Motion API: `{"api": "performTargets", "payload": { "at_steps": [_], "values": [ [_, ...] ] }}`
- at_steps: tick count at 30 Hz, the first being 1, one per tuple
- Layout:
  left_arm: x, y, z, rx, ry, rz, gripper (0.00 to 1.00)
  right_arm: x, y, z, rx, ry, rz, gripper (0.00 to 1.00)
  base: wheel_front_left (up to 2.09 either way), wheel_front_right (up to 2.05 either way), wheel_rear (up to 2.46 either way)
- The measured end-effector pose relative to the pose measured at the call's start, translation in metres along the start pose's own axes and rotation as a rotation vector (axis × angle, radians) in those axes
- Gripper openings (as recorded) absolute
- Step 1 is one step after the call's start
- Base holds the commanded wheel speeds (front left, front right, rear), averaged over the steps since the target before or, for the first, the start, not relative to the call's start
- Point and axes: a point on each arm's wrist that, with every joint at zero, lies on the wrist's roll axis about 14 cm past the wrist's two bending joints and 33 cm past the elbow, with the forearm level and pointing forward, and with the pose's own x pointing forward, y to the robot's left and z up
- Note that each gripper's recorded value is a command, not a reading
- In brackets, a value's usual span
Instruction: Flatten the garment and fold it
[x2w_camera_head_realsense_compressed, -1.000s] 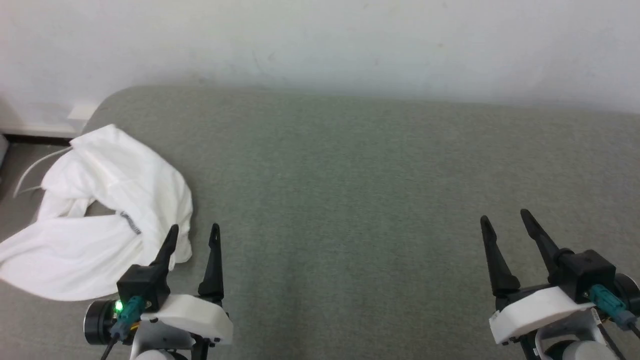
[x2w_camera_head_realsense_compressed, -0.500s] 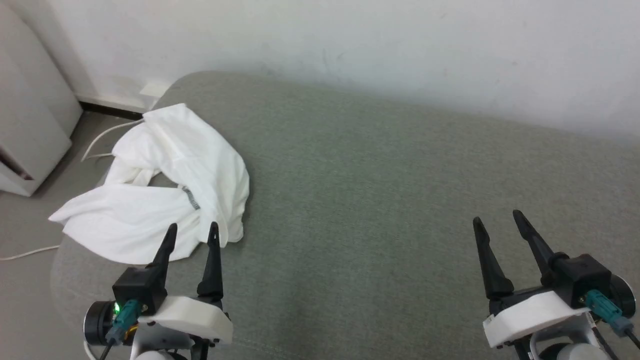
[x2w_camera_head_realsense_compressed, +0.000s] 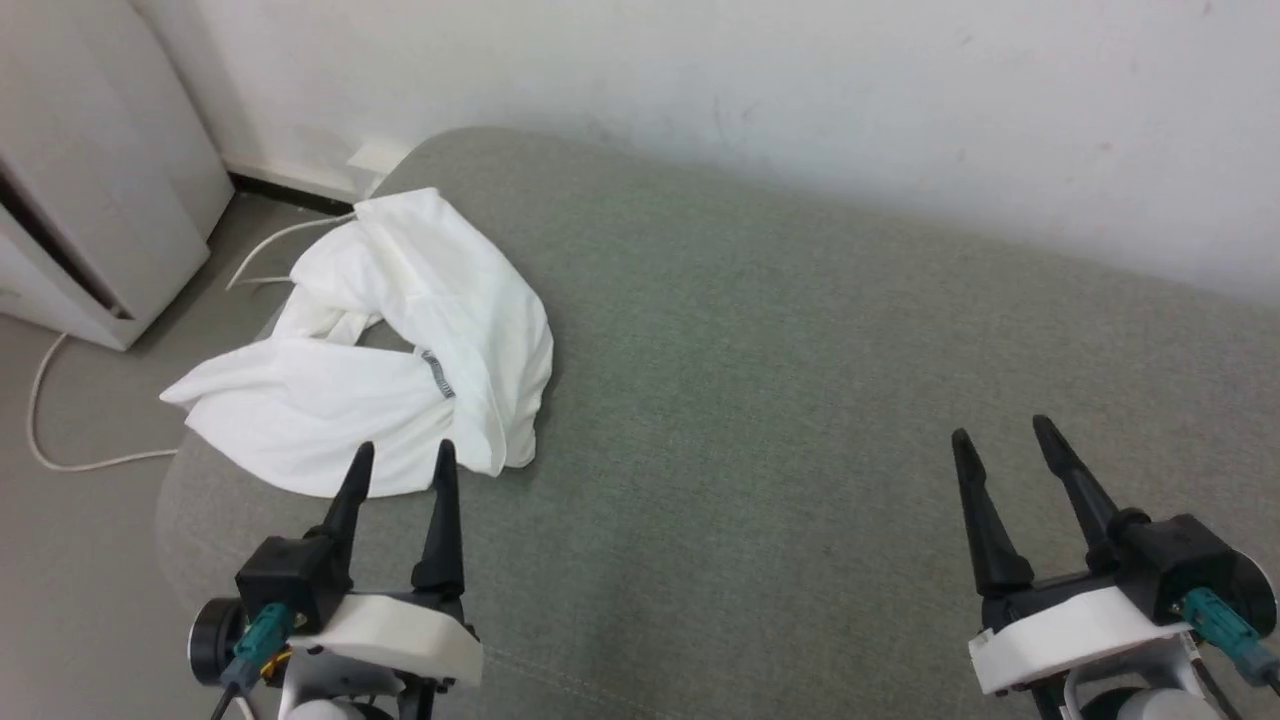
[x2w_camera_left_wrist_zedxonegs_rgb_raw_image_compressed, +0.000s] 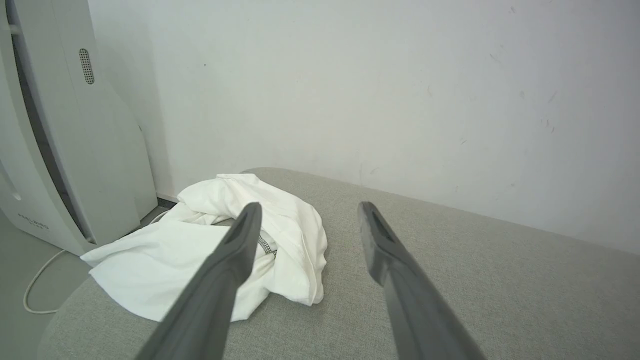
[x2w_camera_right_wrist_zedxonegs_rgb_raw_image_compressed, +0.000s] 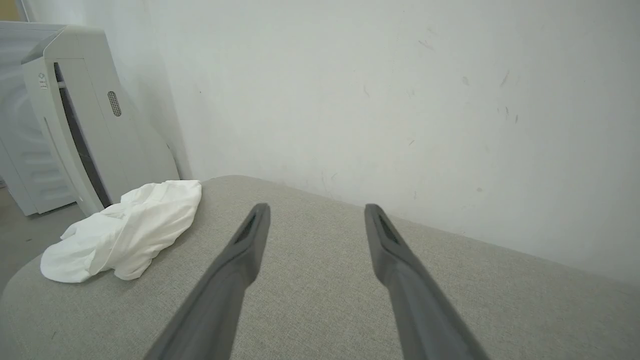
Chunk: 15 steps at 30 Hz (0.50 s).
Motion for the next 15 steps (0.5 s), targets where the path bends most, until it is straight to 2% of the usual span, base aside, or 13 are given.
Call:
{"api": "performTargets", "payload": {
  "at_steps": [7, 15],
  "values": [
    [0.018, -0.009, 0.015, -0.010, -0.053, -0.023, 1.00, 0.009, 0.008, -0.007, 0.020, 0.004, 0.031, 1.00, 0.00, 0.00, 0.00],
    [0.077, -0.022, 0.051, -0.005, -0.171, -0.050, 1.00, 0.023, 0.001, -0.015, 0.031, 0.006, 0.027, 1.00, 0.00, 0.00, 0.00]
  ]
}}
